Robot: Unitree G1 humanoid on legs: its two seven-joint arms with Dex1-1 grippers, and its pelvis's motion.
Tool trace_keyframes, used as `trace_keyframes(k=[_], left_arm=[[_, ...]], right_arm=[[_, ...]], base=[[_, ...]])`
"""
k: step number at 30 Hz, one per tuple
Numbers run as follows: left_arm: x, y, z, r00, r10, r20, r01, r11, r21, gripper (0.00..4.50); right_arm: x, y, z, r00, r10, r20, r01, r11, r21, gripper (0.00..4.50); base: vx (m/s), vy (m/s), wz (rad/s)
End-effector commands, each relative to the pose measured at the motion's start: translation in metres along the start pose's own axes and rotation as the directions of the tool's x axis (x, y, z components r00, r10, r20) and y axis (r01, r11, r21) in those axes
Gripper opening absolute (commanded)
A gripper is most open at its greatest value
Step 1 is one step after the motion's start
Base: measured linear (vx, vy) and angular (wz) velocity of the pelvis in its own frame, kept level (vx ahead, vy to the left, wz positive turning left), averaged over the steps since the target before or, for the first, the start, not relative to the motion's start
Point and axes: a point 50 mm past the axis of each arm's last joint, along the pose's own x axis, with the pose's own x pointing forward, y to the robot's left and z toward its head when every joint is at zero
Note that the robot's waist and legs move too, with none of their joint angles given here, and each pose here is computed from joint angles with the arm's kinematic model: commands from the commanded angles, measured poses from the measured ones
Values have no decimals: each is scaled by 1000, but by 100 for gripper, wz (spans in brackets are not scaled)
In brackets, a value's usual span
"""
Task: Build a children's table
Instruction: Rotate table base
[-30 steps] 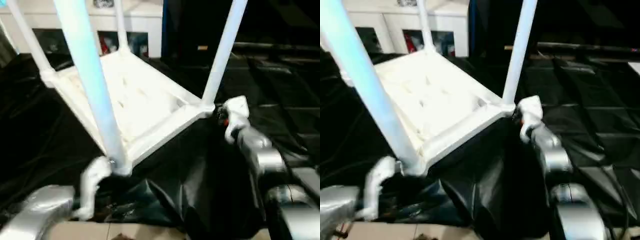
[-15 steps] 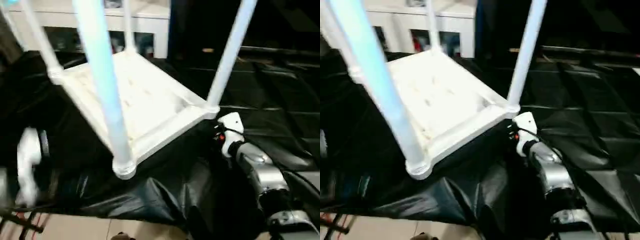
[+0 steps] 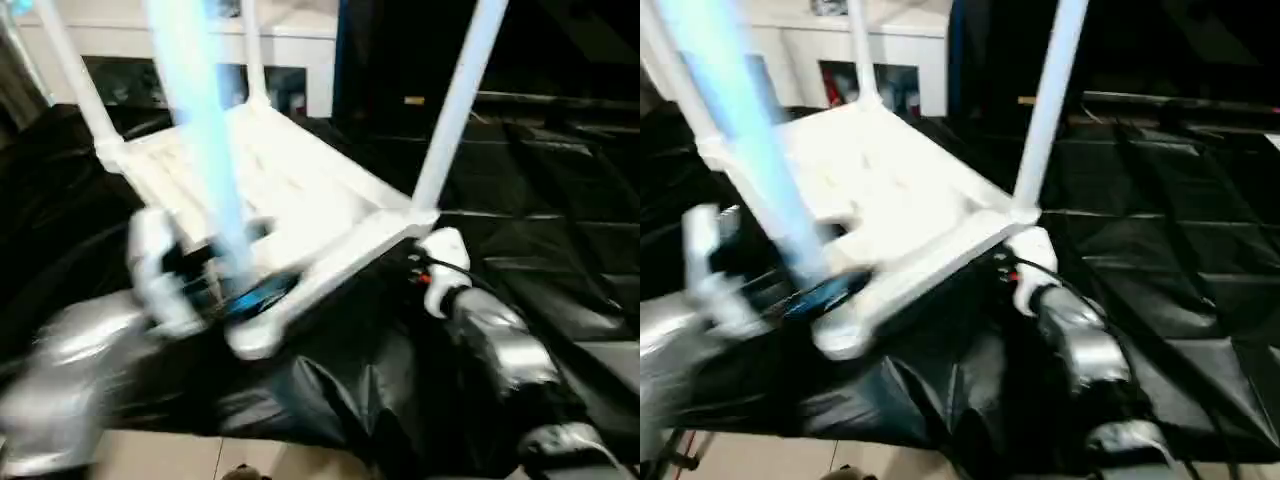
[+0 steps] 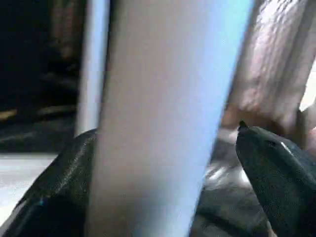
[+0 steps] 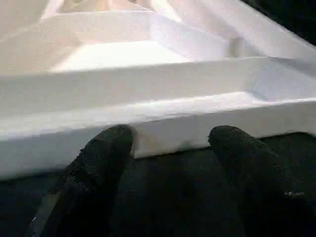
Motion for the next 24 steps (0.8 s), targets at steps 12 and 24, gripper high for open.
trace_keyframes(k=[12,24], left_arm=[[73,1,-49,970,-117,-213,120,993,3,448],[120,-1,-70,934,-158,-320,206,971,123,448]], right_arm=[[3,-7,-1,999,-38,-38,38,999,-4,316],[2,-5,0,1000,0,-20,0,1000,10,316]], base=[[0,0,0],[0,0,0]])
